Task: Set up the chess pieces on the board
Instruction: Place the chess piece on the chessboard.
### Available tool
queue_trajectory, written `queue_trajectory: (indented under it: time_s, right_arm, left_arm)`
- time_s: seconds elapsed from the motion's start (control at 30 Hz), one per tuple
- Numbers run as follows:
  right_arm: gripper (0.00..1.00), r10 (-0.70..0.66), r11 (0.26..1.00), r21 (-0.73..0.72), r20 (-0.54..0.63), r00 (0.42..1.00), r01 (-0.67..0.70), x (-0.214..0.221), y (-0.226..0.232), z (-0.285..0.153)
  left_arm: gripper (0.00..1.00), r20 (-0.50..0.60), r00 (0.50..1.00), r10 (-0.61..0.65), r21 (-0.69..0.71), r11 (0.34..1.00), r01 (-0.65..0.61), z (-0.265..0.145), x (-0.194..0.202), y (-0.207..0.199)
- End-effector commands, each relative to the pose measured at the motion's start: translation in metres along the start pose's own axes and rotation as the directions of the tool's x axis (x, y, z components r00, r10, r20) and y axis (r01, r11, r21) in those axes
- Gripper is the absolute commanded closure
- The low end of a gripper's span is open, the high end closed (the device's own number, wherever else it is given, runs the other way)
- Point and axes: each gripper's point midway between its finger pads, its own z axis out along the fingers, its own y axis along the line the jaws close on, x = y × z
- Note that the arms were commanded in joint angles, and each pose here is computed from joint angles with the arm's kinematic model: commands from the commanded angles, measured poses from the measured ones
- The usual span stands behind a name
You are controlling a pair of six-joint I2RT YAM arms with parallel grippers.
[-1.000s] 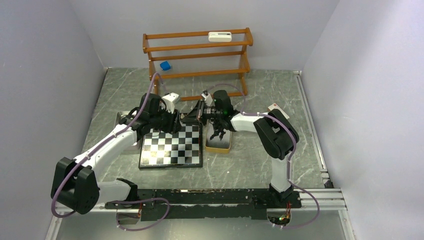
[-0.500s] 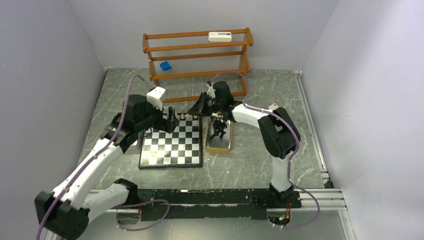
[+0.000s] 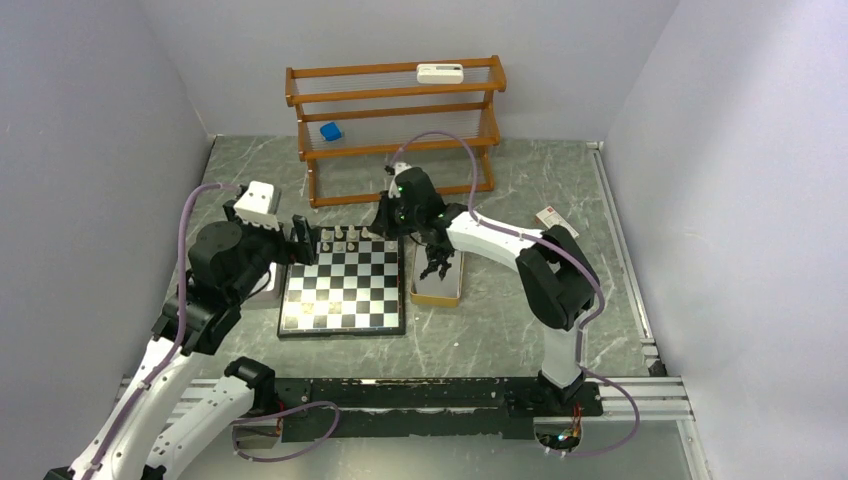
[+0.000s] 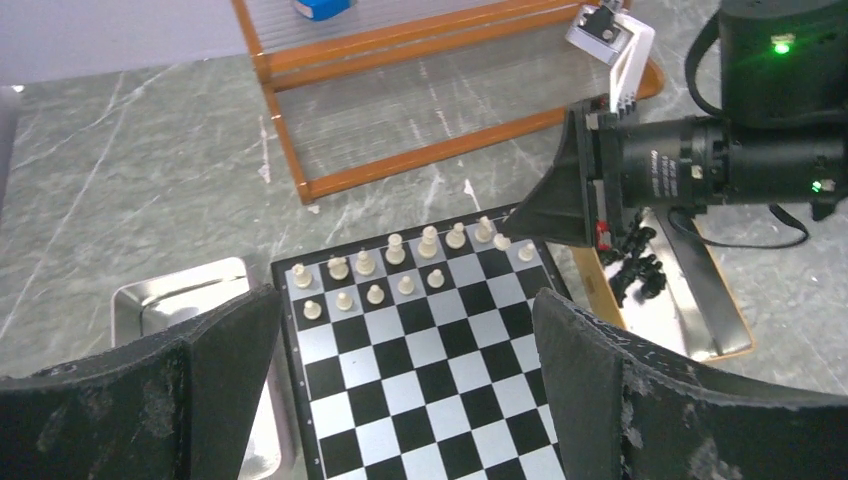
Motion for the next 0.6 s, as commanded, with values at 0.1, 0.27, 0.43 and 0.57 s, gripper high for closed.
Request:
queue_trajectory:
  time_s: [0.1,0.27,0.43,0.57]
  right_arm:
    - [0.89,-0.195,0.973,0.132,0.015,0.981,0.192,0.003,0.008,0.004]
    - [0.88,-0.228,0.955,0.19,-0.019,0.974,0.227,0.012,0.005,0.011]
    - [0.88,-0.228,0.948,0.217,-0.048,0.973,0.232,0.018,0.0,0.018]
    - [0.88,-0.227,0.944,0.229,-0.072,0.971,0.238,0.024,-0.003,0.022]
  left_arm:
    - [0.0,0.026,1.0,-0.015,-0.166,0.986,0.019,-0.017,-0.002,0.03]
    - [0.0,0.092,0.996,-0.019,-0.213,0.976,0.038,-0.032,-0.013,0.041]
    - [0.0,0.111,0.994,-0.016,-0.213,0.976,0.04,-0.036,-0.016,0.041]
    - [0.0,0.097,0.995,-0.013,-0.212,0.977,0.034,-0.033,-0.014,0.041]
